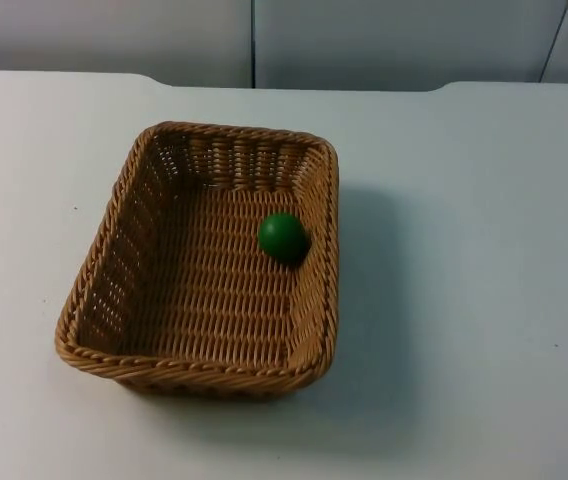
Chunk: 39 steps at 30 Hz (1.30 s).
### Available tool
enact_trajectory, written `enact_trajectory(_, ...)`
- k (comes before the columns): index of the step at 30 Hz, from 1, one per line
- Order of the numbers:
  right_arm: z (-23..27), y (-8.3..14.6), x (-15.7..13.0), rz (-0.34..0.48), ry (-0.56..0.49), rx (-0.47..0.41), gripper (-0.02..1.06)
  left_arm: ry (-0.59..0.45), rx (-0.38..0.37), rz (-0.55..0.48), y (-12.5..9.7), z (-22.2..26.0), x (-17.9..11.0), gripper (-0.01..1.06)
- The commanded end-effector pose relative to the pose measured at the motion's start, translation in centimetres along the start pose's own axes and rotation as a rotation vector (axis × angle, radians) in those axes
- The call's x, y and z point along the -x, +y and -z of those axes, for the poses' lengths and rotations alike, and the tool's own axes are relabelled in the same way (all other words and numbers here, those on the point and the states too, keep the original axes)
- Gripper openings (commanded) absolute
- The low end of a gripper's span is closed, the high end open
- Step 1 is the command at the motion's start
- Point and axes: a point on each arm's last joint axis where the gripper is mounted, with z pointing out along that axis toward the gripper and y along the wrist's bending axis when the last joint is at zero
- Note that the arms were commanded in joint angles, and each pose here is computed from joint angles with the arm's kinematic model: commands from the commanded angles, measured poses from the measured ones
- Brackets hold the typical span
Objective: Pick up the basket with the left hand and place the ball into the basket with the right hand.
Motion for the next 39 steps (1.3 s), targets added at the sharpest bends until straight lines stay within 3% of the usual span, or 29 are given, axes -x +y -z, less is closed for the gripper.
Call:
enact_trajectory(1, 1.4, -0.1, 0.1, -0.011, -0.03, -0.038, 0.0, -0.069, 0.003, -0.027, -1.4, 2.7, -2.6, 0.0)
enact_trajectory(4, 3.8, -0.5, -0.2, -0.036, -0.049, -0.121, 0.0, -0.228, 0.063, -0.007, -2.6, 7.8, -8.4, 0.0)
enact_trajectory(5, 3.8, -0.5, -0.2, -0.036, -0.049, -0.121, 0.0, -0.228, 0.063, -0.007, -2.6, 7.8, -8.4, 0.0)
enact_trajectory(10, 7.0, -1.2, -1.7, -0.094, -0.011, -0.267, 0.0, -0.361, 0.21, -0.014, -2.6, 11.2, -16.3, 0.0)
enact_trajectory(16, 9.5, -0.9, -4.9, -0.149, 0.006, -0.367, 0.0, -0.426, 0.225, -0.009, -2.9, 11.4, -21.1, 0.0)
enact_trajectory(18, 10.6, 0.0, -8.0, -0.182, 0.032, -0.376, 0.0, -0.463, 0.219, -0.006, -3.1, 11.0, -23.2, 0.0)
enact_trajectory(21, 10.5, 0.6, -10.1, -0.197, 0.068, -0.385, 0.0, -0.465, 0.219, -0.007, -3.1, 10.6, -24.4, 0.0)
enact_trajectory(25, 11.1, 3.0, -16.8, -0.254, 0.108, -0.356, 0.0, -0.482, 0.226, -0.012, -3.2, 10.5, -26.1, 0.0)
enact_trajectory(28, 11.6, 4.2, -19.4, -0.266, 0.096, -0.32, 0.0, -0.47, 0.232, -0.014, -3.1, 10.3, -26.5, 0.0)
enact_trajectory(31, 12.9, 6.2, -23.2, -0.247, 0.022, -0.259, 0.0, -0.435, 0.232, -0.018, -3.0, 9.8, -26.7, 0.0)
enact_trajectory(32, 12.9, 6.2, -23.2, -0.247, 0.022, -0.259, 0.0, -0.435, 0.232, -0.018, -3.0, 9.8, -26.7, 0.0)
enact_trajectory(35, 13.6, 7.8, -26.3, -0.242, -0.129, -0.232, 0.0, -0.44, 0.235, -0.018, -3.0, 9.8, -26.7, 0.0)
enact_trajectory(36, 13.6, 7.8, -26.3, -0.242, -0.129, -0.232, 0.0, -0.44, 0.235, -0.018, -3.0, 9.8, -26.7, 0.0)
enact_trajectory(39, 13.6, 9.8, -29.4, -0.205, -0.29, -0.163, 0.0, -0.446, 0.232, -0.018, -3.1, 9.9, -26.6, 0.0)
